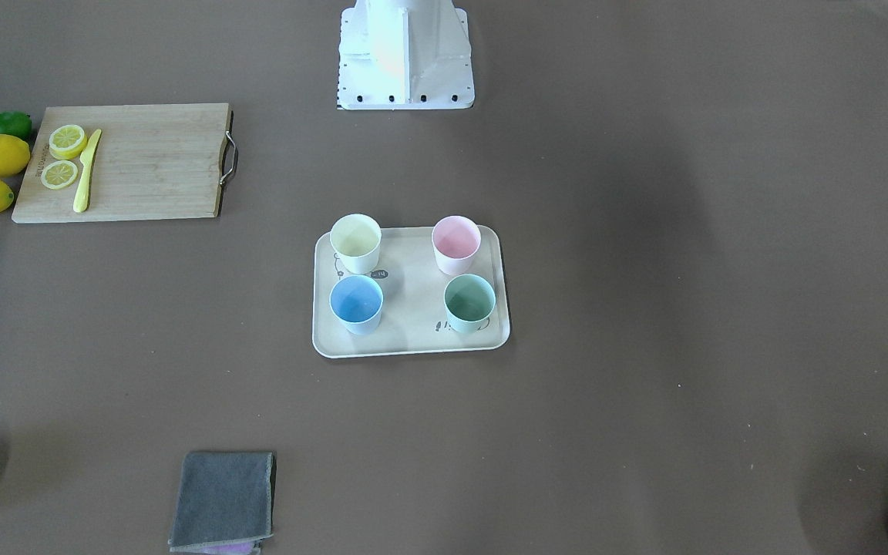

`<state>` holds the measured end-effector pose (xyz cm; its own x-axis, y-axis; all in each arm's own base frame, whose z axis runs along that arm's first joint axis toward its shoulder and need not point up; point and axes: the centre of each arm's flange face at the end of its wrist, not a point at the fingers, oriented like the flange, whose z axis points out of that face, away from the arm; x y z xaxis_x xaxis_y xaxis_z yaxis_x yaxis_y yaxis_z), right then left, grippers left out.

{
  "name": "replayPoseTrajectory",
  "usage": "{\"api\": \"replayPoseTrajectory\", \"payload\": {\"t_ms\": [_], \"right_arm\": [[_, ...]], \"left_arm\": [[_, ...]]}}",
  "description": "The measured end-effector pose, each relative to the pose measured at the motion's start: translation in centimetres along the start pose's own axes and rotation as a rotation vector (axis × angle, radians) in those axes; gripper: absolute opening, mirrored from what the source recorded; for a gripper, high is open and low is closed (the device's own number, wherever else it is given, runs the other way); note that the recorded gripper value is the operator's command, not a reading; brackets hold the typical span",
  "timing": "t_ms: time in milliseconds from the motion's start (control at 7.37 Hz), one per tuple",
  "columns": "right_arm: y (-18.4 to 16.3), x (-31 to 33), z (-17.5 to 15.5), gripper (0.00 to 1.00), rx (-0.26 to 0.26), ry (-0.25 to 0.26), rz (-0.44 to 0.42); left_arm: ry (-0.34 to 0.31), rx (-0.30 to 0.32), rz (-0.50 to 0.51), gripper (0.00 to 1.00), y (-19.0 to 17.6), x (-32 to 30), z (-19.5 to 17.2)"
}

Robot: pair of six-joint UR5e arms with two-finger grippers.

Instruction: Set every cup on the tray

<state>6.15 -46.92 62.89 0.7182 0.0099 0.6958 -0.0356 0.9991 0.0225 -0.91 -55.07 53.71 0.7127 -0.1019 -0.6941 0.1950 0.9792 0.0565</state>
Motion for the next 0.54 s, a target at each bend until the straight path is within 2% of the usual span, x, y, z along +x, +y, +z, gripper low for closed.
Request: {"api": "replayPoseTrajectory", "payload": {"t_ms": [271, 543], "right_arm": [[0.9, 1.2, 0.1, 1.00, -0.002, 0.003, 0.015], [1.0, 1.4, 0.1, 1.00, -0.003, 0.002, 0.022]], "left_arm": [[-0.019, -0.010, 0.034, 0.98, 1.7, -4.9, -0.2], [-0.027, -0.013, 0.013, 0.98, 2.9, -7.4, -0.3]]}}
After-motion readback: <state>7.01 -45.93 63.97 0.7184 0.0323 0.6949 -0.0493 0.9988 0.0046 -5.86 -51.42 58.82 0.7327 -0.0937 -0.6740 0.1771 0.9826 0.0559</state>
